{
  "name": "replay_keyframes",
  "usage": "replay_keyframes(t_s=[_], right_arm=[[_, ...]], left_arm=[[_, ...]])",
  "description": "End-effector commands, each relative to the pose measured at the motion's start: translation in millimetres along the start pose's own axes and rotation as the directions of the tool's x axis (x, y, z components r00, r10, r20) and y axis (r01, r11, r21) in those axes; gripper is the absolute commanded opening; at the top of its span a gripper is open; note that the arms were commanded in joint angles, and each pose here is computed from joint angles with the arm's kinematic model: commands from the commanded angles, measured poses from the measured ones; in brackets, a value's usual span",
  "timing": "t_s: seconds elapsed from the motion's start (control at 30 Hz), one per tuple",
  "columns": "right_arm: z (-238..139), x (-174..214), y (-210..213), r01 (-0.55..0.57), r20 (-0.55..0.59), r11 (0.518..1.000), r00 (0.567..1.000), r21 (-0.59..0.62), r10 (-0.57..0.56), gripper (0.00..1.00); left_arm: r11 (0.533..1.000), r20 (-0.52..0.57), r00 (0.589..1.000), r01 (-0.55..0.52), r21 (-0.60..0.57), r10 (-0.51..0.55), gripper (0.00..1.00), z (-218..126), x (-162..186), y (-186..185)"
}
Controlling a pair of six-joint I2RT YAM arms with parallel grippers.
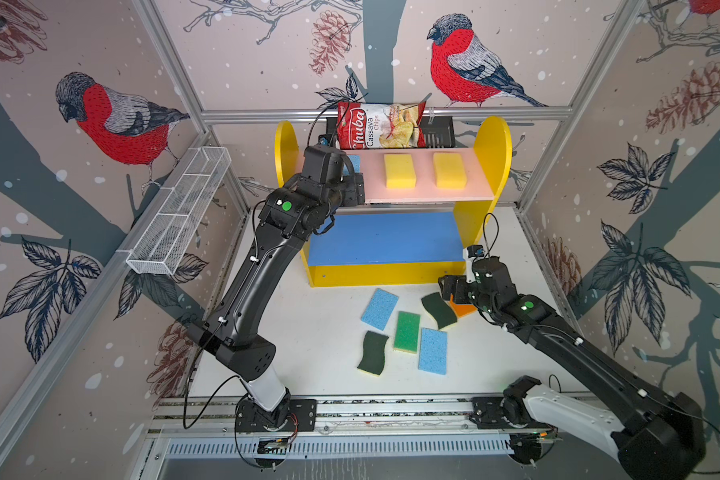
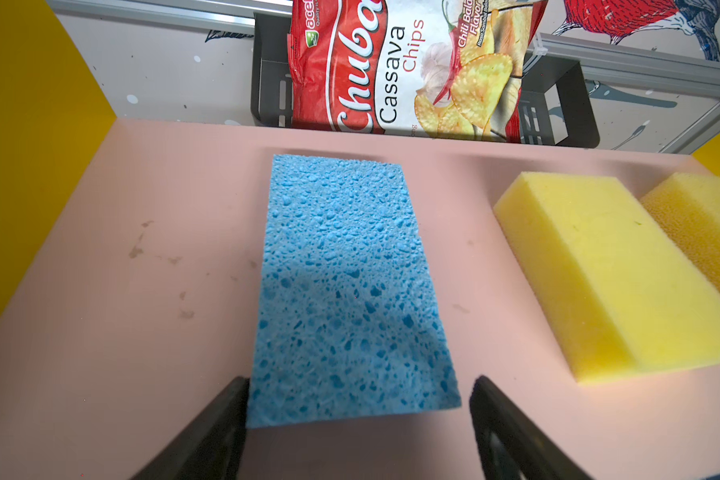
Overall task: Place and organize the cleaning sponges onto the shelf
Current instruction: 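Open the left gripper to release the blue sponge on the shelf, then withdraw the left gripper down and back toward the table sponges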
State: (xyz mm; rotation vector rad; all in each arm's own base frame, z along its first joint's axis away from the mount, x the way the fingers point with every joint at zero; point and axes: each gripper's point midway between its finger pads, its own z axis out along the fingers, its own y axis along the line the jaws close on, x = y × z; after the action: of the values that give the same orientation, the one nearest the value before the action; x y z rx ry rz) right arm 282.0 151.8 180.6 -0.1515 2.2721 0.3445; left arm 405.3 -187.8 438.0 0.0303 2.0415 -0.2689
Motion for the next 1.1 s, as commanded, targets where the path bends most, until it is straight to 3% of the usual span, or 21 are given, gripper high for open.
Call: replay_keyframes(t_s=[0.0,0.7,1.07], right_arm=[[0,-5,2,-0.008,0.021,1.000,1.000,-0.010,0.008,0.95],[-2,-4,0,-0.007,0.026,1.000,1.000,-0.002,0.007,0.95],[-5,-9,-1,-0.013,0.039,1.000,0.999,0.005,0.013,0.95]], left_arm=[[1.000,0.021,1.000,0.007,0.029,-0.007,0.83,-4,-6,-4],[0.999,0.068,0.998,0.007,0.047,-0.010,0.81,-30,-13,1],[0.995,0.081,0.997,-0.003,0.103,-0.006,0.80,-61,8,8]])
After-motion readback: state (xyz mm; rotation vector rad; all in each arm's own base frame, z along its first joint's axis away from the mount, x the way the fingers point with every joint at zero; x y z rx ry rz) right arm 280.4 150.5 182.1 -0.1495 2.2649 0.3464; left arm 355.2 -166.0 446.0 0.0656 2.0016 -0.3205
